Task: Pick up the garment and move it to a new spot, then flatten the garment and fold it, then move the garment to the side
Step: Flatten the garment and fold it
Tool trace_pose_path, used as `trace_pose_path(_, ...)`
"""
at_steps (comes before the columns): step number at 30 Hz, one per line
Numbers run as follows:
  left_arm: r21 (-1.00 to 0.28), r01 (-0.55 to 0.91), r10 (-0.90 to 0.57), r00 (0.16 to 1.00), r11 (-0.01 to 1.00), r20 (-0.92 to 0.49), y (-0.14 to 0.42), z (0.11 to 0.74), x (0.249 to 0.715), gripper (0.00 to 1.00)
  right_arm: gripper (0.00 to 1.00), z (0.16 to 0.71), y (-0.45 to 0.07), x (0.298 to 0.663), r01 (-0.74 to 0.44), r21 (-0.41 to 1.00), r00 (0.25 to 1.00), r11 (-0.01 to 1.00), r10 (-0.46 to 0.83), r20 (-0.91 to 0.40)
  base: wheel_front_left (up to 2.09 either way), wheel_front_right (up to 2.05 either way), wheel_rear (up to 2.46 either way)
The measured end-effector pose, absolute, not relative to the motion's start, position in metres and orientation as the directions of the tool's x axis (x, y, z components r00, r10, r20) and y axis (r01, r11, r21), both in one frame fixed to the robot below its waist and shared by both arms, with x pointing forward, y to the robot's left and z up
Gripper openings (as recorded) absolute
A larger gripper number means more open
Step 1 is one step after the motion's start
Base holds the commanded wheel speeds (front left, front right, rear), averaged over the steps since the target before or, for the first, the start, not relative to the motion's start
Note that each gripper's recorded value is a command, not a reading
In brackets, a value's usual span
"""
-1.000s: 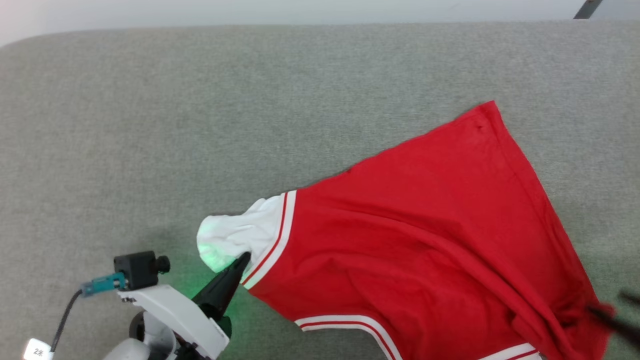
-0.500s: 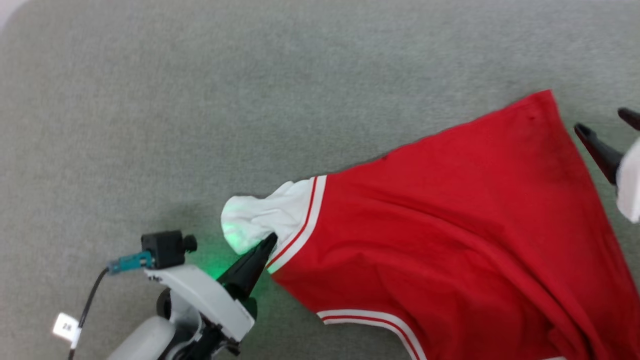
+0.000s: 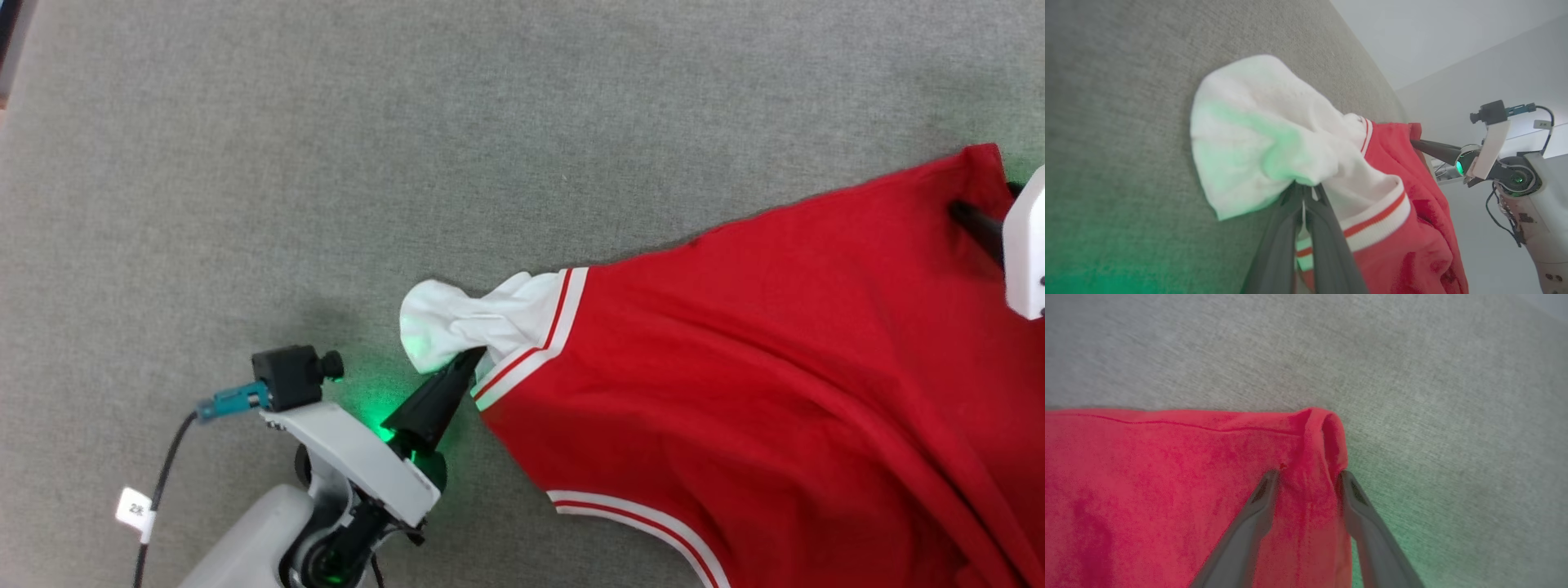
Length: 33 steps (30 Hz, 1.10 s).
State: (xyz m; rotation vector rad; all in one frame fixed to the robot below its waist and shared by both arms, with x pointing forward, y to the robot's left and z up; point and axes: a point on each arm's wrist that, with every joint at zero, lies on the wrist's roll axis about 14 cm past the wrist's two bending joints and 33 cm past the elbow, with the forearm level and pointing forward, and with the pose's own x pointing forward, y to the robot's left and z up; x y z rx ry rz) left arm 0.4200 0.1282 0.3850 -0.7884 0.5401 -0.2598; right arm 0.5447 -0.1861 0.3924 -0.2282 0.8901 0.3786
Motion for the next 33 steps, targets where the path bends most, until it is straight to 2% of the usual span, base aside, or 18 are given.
trace_pose_path(4, -0.757, 0.008, -0.410, 0.844, 0.654, -0.346, 0.131, 0.391, 0.427, 0.00, 0.00, 0.398, -0.179, 0.547, -0.397, 0.015, 0.595, 0.918, 0.270, -0.757, 0.00, 0.00, 0.00)
trace_pose_path(7, -0.766, 0.014, -0.382, 0.873, 0.643, -0.304, 0.144, 0.408, 0.448, 0.00, 0.00, 0.415, -0.186, 0.562, -0.334, 0.040, 0.672, 0.942, 0.268, -0.691, 0.00, 0.00, 0.00)
trace_pose_path(11, -0.762, 0.082, -0.339, 0.922, 0.642, -0.187, 0.162, 0.453, 0.500, 0.00, 0.00, 0.456, -0.194, 0.594, -0.237, 0.097, 0.808, 0.967, 0.251, -0.533, 0.00, 0.00, 0.00)
trace_pose_path(15, -0.747, 0.166, -0.323, 0.944, 0.644, -0.069, 0.166, 0.508, 0.553, 0.00, 0.00, 0.495, -0.210, 0.620, -0.149, 0.134, 0.900, 0.980, 0.191, -0.393, 0.00, 0.00, 0.00)
trace_pose_path(19, -0.708, 0.271, -0.302, 0.950, 0.652, 0.085, 0.165, 0.584, 0.609, 0.00, 0.00, 0.560, -0.226, 0.652, -0.094, 0.134, 0.975, 0.987, 0.118, -0.187, 0.00, 0.00, 0.00)
trace_pose_path(22, -0.699, 0.308, -0.230, 0.951, 0.645, 0.207, 0.172, 0.644, 0.643, 0.00, 0.00, 0.616, -0.238, 0.671, -0.057, 0.200, 0.998, 0.978, 0.057, 0.004, 0.00, 0.00, 0.00)
trace_pose_path(27, -0.709, 0.379, -0.131, 0.916, 0.595, 0.380, 0.182, 0.730, 0.673, 0.00, 0.00, 0.693, -0.251, 0.682, -0.029, 0.217, 0.972, 0.976, -0.023, 0.235, 0.00, 0.00, 0.00)
trace_pose_path(29, -0.704, 0.401, -0.132, 0.905, 0.586, 0.404, 0.177, 0.743, 0.677, 0.00, 0.00, 0.704, -0.256, 0.682, -0.014, 0.217, 0.962, 0.976, -0.045, 0.268, 0.00, 0.00, 0.00)
trace_pose_path(33, -0.714, 0.415, -0.132, 0.899, 0.564, 0.418, 0.172, 0.744, 0.676, 0.00, 0.00, 0.691, -0.248, 0.684, -0.010, 0.202, 0.973, 0.979, -0.036, 0.226, 0.00, 0.00, 0.00)
